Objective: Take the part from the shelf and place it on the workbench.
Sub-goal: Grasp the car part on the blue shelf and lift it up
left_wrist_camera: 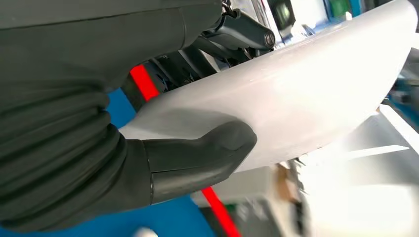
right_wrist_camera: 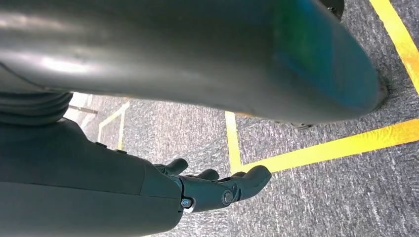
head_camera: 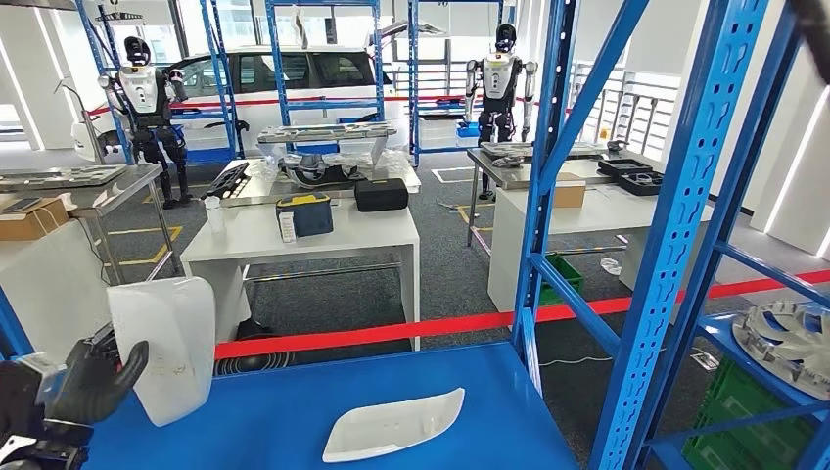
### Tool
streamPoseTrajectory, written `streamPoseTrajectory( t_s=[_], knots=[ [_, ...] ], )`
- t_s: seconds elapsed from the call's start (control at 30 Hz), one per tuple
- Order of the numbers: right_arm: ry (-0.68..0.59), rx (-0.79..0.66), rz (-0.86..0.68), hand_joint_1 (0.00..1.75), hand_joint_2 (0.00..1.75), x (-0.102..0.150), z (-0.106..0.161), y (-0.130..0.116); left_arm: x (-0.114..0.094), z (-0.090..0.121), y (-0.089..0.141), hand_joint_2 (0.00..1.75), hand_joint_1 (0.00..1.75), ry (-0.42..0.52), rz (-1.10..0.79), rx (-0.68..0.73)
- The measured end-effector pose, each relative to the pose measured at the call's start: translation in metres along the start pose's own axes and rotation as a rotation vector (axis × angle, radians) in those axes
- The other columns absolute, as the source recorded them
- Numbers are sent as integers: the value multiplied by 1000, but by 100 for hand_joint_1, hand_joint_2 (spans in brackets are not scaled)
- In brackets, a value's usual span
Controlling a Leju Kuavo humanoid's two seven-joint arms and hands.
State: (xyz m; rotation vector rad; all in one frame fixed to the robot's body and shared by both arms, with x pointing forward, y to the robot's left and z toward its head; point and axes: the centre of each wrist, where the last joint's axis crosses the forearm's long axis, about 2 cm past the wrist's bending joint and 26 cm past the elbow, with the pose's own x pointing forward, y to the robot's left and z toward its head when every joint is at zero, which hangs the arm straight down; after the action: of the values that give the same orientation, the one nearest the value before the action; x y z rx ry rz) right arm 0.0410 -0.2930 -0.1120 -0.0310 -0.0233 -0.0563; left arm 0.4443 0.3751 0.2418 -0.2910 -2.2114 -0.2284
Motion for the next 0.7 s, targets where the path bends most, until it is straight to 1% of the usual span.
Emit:
streamPoseTrajectory(
  t_s=[0.17, 0.23, 0.33, 0.43, 0.53, 0.7],
  knots=[
    [10, 5, -36, 0, 0, -1, 0, 7, 12, -4, -11, 175, 175, -123, 426, -5],
    [14, 9, -41, 0, 0, -1, 0, 9, 16, -8, -19, 175, 175, -174, 587, -31],
    [10, 11, -57, 0, 0, -2, 0, 10, 17, -11, -37, 175, 175, -218, 750, -62],
    [11, 7, -79, 0, 0, -4, 0, 10, 14, -8, -55, 175, 175, -223, 865, -89],
    [9, 2, -93, 0, 0, -5, 0, 9, 13, -9, -68, 175, 175, -233, 922, -114],
    [5, 2, -108, 0, 0, -5, 0, 10, 16, -12, -75, 175, 175, -252, 940, -133]
  ],
)
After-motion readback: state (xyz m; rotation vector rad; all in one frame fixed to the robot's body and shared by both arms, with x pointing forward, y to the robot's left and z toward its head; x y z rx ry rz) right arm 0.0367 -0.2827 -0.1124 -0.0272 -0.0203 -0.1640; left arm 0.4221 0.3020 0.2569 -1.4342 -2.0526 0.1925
